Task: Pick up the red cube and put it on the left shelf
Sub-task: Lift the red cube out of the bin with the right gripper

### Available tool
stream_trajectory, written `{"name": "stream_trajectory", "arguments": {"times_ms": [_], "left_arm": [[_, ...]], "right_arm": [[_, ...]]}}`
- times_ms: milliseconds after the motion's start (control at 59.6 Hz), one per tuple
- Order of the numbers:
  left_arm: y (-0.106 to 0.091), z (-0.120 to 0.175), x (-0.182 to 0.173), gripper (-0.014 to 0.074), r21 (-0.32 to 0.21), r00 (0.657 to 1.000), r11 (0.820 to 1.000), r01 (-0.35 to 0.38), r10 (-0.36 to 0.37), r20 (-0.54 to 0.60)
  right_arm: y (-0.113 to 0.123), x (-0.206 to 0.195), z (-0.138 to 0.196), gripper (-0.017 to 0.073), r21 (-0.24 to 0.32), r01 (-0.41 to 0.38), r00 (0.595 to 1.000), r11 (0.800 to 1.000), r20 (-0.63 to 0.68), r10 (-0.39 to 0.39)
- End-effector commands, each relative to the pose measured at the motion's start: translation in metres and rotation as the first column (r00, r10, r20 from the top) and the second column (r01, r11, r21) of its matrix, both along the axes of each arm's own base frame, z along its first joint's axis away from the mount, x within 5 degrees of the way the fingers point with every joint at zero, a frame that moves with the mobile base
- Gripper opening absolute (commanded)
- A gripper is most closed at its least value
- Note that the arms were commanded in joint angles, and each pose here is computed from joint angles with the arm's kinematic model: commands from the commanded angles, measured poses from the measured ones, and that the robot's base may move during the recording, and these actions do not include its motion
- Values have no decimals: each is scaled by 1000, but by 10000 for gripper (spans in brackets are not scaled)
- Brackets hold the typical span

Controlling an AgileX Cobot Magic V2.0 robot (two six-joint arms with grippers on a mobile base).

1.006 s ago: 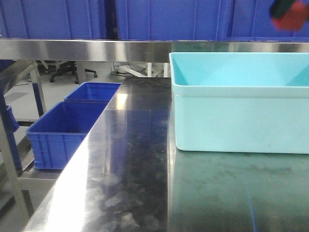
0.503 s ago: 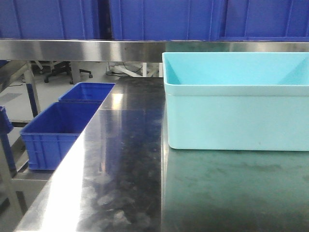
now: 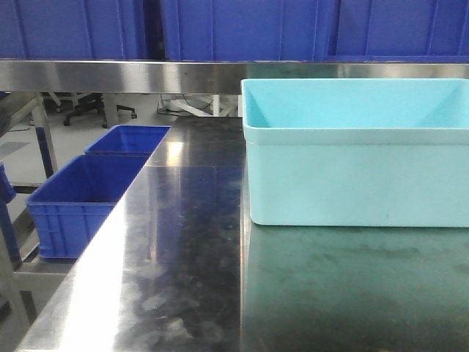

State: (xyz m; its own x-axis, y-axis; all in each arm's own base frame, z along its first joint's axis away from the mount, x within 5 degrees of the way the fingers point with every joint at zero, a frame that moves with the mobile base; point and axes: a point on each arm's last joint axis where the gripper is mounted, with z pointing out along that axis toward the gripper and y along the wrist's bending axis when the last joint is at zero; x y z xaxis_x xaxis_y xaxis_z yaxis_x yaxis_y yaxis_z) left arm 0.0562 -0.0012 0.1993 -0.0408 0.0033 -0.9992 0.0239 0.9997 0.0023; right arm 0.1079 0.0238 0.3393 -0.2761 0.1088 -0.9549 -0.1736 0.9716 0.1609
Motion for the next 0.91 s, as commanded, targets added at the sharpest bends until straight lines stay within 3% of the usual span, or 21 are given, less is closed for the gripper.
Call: {"name": "stream_trajectory", "arguments": {"times_ms": [0,889], "left_arm": [[0,0,0,101,-5,997,1000,1,-1,77],[0,0,0,101,-5,997,1000,1,-1,77]], "right_arm": [[0,0,18,55,21,0,992,1000,126,-3],[0,0,17,55,19,0,993,1000,114,-2]]}}
